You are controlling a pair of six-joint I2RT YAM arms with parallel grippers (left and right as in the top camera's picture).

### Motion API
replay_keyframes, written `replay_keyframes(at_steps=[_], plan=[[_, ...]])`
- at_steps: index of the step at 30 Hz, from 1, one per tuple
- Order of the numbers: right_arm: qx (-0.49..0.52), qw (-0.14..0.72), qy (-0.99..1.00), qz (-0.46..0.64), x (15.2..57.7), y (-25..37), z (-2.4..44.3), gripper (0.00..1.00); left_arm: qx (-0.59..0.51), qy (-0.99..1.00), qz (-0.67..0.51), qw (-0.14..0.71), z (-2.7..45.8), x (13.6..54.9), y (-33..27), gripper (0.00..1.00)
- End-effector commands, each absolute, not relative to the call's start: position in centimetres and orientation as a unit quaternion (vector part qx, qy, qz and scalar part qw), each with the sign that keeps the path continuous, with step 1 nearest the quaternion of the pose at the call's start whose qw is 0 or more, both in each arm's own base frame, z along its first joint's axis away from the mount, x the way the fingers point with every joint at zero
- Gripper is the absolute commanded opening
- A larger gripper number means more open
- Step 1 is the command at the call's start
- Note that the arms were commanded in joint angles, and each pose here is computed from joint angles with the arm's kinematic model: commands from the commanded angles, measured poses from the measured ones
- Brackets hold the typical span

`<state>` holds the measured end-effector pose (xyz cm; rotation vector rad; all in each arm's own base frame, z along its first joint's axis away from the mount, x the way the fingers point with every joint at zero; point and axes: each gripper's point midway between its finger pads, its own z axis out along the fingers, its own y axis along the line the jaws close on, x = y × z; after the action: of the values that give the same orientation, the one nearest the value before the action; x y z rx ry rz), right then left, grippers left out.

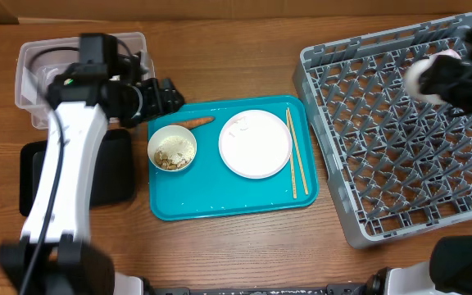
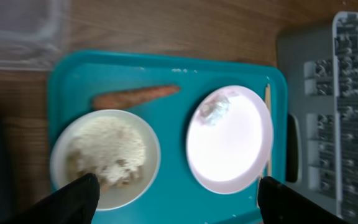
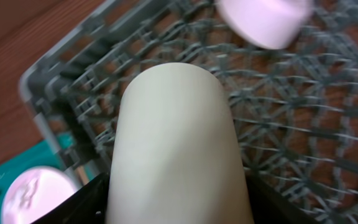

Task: Sort waste into correct bins and load items into the dishwasher
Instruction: 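Place the white cup upside down in the rack with the right gripper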

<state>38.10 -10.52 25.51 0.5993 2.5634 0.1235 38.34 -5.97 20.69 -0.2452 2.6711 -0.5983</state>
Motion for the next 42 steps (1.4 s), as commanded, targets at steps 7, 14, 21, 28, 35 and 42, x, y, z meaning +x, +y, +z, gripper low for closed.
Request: replay_keyframes(at_steps=[7, 14, 21, 28, 35, 42], plan=[[0.423, 0.232, 0.873, -0.07, 35.4, -21.0, 24.0, 0.25, -0.091, 0.964, -0.121, 0.221, 22.2, 36.7, -3.2, 0.85], [0.432, 0.188, 0.88, -0.067, 36.3, -22.6, 19.8, 0.25, -0.094, 0.965, -0.111, 0.218, 22.0, 36.5, -2.9, 0.86], [0.432, 0.143, 0.888, -0.064, 36.8, -22.9, 16.0, 0.25, -0.095, 0.967, -0.11, 0.21, 21.8, 36.1, -2.9, 0.85], [0.433, 0.142, 0.888, -0.064, 38.1, -23.6, 14.1, 0.41, -0.099, 0.967, -0.111, 0.207, 21.8, 36.1, -2.9, 0.85], [0.431, 0.153, 0.887, -0.059, 38.8, -23.7, 14.0, 0.93, -0.098, 0.967, -0.111, 0.207, 21.8, 36.0, -2.9, 0.86], [0.397, 0.187, 0.899, 0.0, 40.3, -21.7, 16.4, 0.94, -0.097, 0.967, -0.111, 0.206, 21.8, 36.0, -3.0, 0.86]])
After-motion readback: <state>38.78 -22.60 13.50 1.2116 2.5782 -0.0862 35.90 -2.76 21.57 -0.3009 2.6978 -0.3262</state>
